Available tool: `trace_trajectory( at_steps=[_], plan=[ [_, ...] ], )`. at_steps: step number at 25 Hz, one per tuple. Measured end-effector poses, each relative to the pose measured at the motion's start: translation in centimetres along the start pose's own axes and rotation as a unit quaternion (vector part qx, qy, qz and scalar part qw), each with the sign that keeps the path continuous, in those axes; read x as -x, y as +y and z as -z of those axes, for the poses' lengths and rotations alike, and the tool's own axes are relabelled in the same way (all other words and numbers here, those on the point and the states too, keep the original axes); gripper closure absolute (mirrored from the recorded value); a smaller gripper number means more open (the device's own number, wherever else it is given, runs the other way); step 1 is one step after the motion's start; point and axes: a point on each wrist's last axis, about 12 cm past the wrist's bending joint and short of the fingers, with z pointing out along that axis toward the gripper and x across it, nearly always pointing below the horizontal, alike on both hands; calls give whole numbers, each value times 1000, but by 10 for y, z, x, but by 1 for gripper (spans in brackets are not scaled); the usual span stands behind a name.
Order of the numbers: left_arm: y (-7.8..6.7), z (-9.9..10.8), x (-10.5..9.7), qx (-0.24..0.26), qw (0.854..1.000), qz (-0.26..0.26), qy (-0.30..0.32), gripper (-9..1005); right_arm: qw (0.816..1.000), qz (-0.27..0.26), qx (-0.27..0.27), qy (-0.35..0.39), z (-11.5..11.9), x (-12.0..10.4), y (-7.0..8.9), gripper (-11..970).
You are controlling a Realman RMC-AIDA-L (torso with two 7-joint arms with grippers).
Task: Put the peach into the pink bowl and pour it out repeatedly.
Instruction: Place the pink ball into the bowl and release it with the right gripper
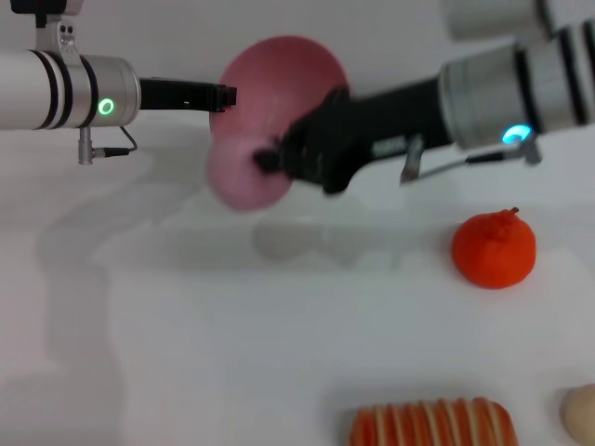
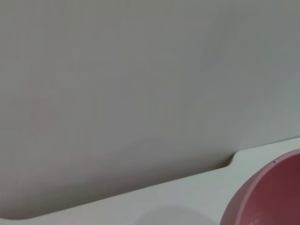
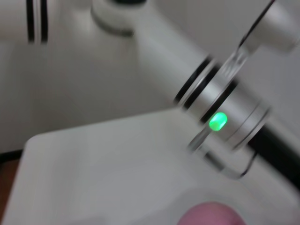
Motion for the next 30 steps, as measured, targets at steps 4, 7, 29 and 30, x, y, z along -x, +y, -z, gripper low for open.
trace_trajectory(
  at_steps=[4, 7, 29, 30],
  plan=[
    [-1, 0, -1, -2, 1000, -2, 2, 951, 998, 13, -47, -26, 20, 9, -10, 877],
    [-1, 0, -1, -3, 1000, -2, 3, 951, 996, 13, -82, -37, 27, 9, -20, 870],
    [-4, -2, 4, -7, 1000, -7, 1, 950, 984, -27, -175, -18, 20, -14, -57, 814],
    [-4, -2, 4, -7, 1000, -7, 1, 950, 984, -28, -176, -18, 20, -14, -57, 811]
  ],
)
